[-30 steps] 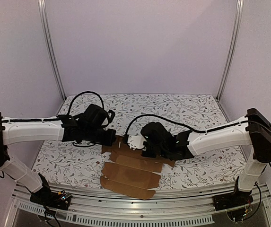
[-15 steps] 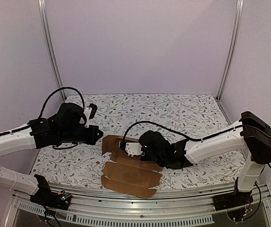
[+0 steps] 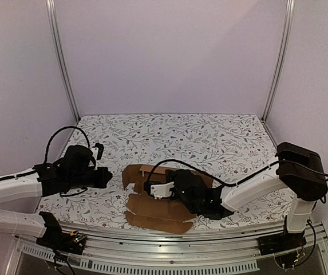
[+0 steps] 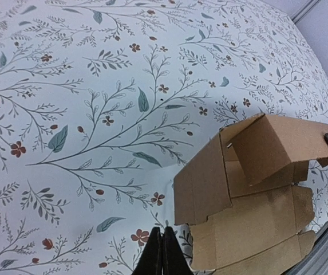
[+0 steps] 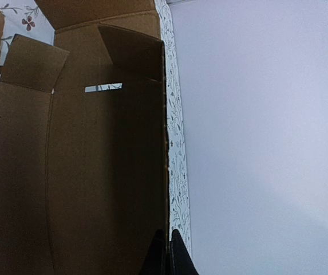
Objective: Fold the paper box
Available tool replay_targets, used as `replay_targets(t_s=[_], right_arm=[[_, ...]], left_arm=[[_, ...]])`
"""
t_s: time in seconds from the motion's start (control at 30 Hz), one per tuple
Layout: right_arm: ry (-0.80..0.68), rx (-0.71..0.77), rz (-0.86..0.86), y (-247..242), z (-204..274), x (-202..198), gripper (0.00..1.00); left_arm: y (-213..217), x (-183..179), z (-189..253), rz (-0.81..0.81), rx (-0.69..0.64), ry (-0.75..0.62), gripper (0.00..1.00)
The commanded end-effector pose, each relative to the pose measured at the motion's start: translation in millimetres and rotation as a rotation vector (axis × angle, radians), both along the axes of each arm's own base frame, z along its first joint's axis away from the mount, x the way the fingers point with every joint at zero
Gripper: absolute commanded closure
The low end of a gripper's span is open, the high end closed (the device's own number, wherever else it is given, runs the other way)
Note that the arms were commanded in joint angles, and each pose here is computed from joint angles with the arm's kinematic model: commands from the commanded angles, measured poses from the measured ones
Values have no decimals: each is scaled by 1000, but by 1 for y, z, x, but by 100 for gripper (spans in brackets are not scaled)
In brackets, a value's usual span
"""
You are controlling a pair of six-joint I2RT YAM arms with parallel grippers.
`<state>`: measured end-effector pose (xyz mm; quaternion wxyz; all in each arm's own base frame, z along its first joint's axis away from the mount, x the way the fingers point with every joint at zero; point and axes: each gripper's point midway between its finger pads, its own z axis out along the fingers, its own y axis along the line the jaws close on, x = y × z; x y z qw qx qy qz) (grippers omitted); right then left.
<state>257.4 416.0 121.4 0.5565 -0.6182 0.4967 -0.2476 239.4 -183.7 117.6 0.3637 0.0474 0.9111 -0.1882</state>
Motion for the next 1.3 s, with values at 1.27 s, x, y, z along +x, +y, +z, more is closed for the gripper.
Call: replay_targets(t_s=[1.27], right_arm=[[-190, 5, 22, 14, -1, -16, 100]], left_arm=[[-61, 47, -27, -198, -243, 33, 100]])
